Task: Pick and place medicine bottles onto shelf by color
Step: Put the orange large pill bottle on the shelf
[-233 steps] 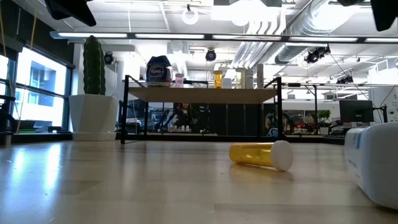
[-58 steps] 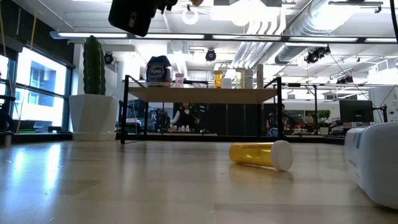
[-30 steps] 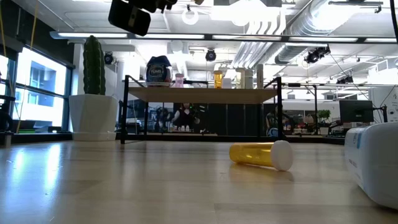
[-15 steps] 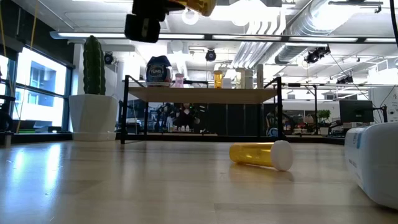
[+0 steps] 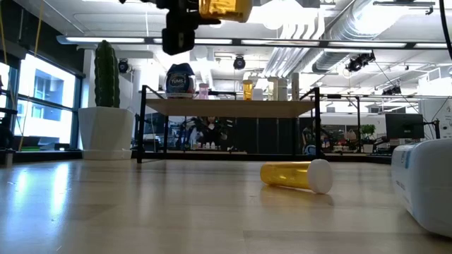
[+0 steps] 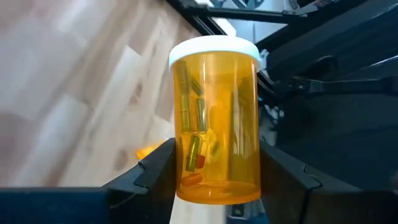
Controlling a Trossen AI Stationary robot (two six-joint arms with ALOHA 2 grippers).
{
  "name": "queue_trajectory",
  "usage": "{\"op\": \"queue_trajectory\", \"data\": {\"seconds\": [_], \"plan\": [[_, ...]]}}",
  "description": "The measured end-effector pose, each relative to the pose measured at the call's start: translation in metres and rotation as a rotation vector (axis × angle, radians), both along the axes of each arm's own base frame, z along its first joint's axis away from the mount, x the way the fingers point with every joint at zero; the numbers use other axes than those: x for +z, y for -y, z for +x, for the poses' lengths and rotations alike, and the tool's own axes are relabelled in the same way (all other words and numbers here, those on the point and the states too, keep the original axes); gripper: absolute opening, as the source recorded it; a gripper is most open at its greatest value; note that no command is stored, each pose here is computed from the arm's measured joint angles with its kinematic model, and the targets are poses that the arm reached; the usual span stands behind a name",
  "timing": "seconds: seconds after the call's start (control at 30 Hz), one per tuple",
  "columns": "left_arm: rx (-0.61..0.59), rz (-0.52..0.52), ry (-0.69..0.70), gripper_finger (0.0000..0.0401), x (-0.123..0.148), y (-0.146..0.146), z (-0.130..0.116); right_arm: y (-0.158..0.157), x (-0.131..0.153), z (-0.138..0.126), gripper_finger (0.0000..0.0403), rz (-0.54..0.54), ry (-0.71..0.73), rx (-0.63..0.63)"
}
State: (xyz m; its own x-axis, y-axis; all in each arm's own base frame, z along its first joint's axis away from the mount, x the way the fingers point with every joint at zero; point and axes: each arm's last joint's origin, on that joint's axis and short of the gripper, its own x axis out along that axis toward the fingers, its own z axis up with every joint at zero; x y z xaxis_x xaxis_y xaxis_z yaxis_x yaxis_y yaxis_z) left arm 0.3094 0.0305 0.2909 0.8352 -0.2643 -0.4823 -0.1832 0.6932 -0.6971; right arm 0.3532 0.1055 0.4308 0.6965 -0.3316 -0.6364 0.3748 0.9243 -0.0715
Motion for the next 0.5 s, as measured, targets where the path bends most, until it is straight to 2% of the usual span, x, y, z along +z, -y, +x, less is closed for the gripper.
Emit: {"op": "queue_trajectory", "data": {"seconds": [0.2, 0.4, 0.5], "plan": [[-0.050, 0.145, 0.116, 0.0172, 0.006, -0.001, 0.004, 0.020, 0.022, -0.006, 0.0261, 0.082, 0.093, -0.134], [-0.070, 0.264, 0.260, 0.0172, 0.017, -0.002, 0.008, 0.044, 0.032, -0.013, 0.0261, 0.193, 0.176, -0.275], [-0.058, 0.321, 0.299, 0.0172, 0.020, -0.003, 0.010, 0.053, 0.034, -0.014, 0.0261, 0.230, 0.188, -0.303]]}}
